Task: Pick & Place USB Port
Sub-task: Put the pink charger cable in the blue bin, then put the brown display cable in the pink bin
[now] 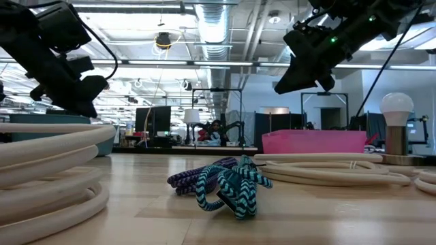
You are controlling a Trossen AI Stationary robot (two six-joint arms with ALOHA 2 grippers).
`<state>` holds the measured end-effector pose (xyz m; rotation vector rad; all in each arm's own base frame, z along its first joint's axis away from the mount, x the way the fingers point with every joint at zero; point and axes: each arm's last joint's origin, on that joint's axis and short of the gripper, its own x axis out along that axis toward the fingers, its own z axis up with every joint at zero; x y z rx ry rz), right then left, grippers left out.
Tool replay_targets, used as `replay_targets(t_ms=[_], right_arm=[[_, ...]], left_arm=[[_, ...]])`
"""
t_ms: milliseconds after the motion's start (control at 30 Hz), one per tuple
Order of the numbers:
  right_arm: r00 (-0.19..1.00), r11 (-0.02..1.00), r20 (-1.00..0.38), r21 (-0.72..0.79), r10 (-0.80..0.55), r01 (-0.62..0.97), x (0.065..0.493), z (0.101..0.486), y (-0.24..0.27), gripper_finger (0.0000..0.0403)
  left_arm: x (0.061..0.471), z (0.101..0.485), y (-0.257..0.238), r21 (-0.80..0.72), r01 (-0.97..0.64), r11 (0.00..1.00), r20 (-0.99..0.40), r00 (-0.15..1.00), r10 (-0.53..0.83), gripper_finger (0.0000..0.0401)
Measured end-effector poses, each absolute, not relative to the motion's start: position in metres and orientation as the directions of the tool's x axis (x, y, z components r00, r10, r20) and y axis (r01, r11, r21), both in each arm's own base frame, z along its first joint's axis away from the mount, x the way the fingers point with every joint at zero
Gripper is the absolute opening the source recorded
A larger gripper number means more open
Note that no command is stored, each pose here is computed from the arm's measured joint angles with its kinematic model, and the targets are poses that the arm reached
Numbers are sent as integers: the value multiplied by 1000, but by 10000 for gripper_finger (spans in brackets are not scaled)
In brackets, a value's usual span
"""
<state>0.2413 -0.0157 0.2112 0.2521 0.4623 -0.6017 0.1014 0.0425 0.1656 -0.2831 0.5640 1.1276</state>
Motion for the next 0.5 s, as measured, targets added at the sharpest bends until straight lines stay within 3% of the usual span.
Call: replay_targets(t_ms=[233,500], right_arm=[[732,815,-488,67,-476,575,241,211,-15,42],[820,915,-522,167,-234,368,241,215,-8,42]], left_arm=[[105,169,43,38,-902,431,-532,347,773,132],[129,192,41,-81,-682,727,-401,690,602,104]])
